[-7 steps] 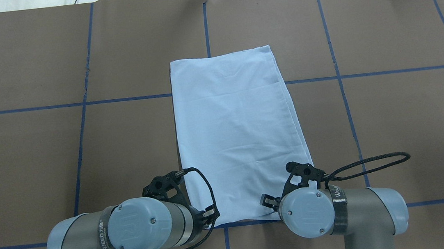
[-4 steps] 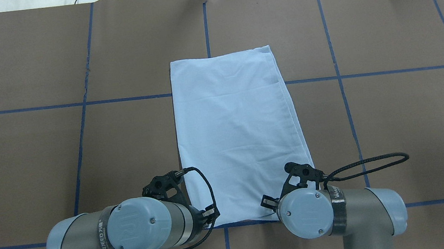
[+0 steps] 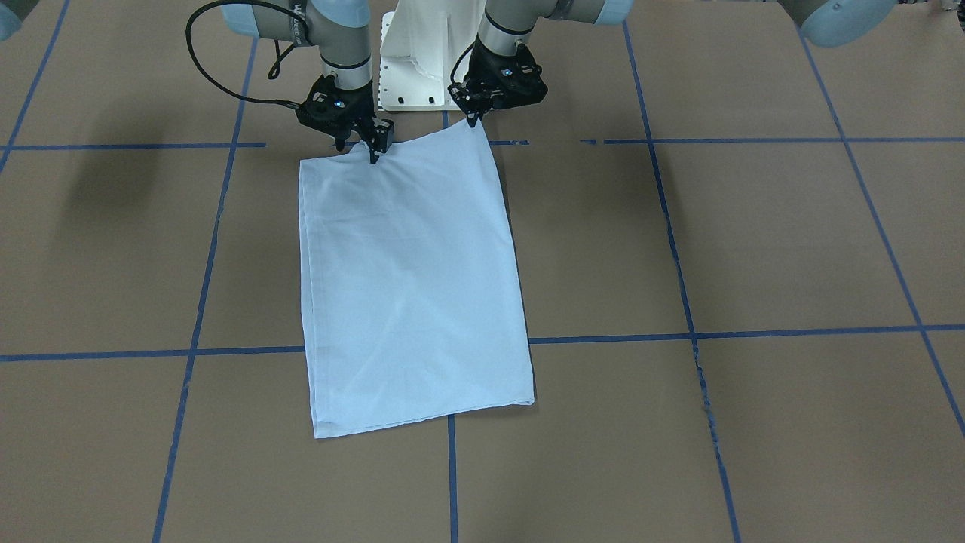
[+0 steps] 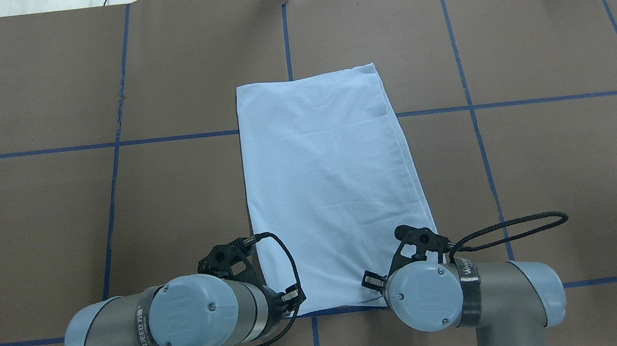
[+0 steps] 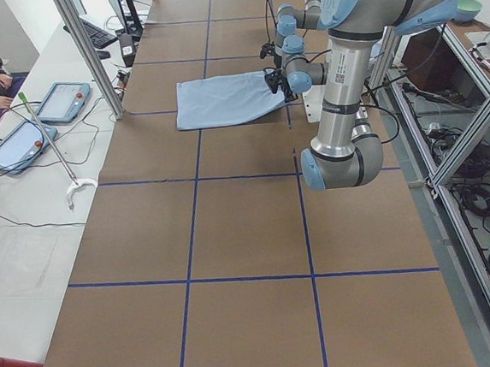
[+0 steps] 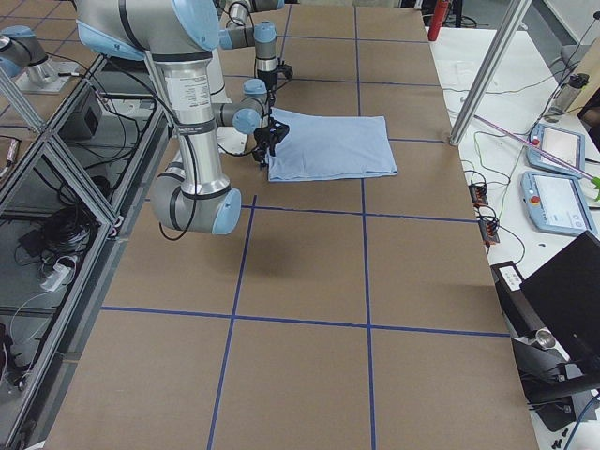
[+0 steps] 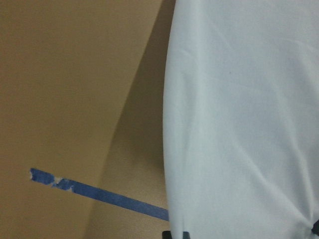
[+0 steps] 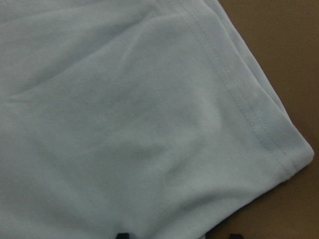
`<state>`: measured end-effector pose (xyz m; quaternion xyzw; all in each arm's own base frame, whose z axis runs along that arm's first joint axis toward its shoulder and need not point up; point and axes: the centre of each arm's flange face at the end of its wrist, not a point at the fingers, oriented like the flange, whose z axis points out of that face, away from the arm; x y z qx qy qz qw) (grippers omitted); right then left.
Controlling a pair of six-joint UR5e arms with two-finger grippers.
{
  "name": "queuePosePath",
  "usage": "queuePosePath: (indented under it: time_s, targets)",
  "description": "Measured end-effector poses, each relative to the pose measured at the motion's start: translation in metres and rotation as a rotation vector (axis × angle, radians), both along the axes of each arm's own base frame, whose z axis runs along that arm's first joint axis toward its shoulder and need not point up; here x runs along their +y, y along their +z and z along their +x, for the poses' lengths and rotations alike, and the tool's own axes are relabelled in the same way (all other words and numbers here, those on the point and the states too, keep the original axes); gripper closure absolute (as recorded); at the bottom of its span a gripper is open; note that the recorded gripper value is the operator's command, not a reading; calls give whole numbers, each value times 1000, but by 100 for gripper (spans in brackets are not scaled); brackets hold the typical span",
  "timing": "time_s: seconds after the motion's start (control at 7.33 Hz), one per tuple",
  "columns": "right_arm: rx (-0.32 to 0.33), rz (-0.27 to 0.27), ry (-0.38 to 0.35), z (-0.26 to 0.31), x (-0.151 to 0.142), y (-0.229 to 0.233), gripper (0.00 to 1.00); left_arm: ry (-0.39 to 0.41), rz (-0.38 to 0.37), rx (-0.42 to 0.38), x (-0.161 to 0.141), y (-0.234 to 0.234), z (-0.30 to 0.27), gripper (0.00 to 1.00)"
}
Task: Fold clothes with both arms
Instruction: 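Grasp the shirt's near end with both grippers side by side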
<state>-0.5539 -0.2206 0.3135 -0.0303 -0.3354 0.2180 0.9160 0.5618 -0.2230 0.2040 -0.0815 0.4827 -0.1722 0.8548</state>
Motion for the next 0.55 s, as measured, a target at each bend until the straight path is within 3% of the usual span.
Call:
queuePosePath:
  time_s: [0.55]
  targets:
    - [-14, 5, 5, 1, -5, -9, 86, 0, 1, 2, -1, -1, 0, 100]
